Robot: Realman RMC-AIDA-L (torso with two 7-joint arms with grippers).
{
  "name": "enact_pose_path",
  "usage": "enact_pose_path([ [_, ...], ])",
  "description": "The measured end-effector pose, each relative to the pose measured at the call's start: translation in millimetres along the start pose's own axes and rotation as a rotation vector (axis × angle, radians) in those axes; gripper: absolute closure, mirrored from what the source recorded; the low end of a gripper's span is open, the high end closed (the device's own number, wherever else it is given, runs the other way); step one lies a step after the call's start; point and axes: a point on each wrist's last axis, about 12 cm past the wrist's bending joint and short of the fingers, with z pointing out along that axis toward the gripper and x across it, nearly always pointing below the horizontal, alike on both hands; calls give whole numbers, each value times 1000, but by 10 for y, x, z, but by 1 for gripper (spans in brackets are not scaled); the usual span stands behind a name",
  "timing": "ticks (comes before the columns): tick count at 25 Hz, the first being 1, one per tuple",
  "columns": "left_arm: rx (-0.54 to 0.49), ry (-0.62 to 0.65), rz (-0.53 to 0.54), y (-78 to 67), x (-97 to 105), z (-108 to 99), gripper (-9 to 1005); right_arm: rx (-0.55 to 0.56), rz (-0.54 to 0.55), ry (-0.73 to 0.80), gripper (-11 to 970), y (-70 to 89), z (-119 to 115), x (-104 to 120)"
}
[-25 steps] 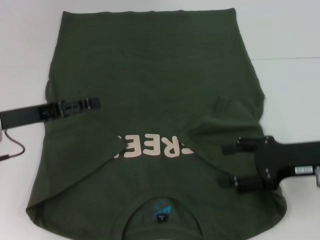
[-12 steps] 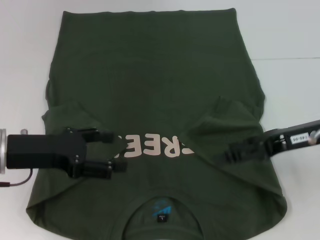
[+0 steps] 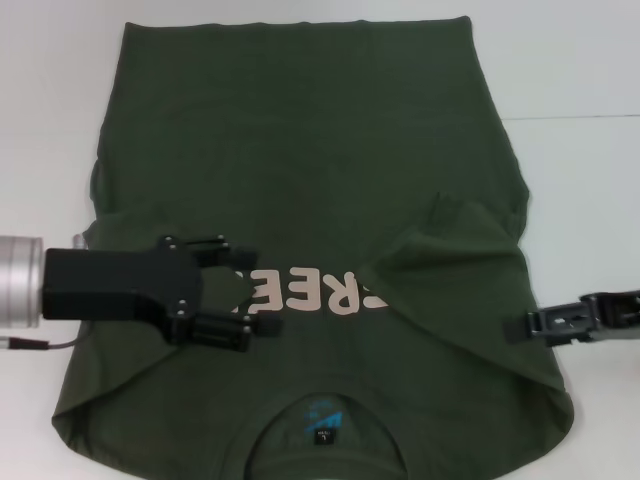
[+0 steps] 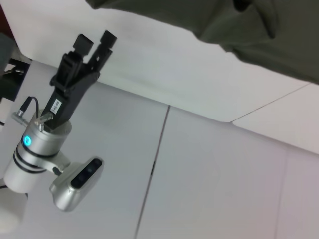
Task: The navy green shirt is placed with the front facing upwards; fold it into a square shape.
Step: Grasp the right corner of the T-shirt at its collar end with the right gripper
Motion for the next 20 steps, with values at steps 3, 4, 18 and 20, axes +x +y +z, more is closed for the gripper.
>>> enact_pose_path([
  [3, 20, -6, 11, 21, -48, 93, 52, 3, 40, -17, 53, -77, -104, 56],
  [4, 24, -7, 15, 28, -61, 119, 52, 0, 50, -25, 55, -97, -146, 66],
  [18, 49, -16, 39, 55, -145, 277, 55, 17, 165, -9, 80, -262, -404, 103],
  [20, 50, -21, 41, 53, -151, 278, 55, 8, 188, -3, 84, -290, -419, 92],
])
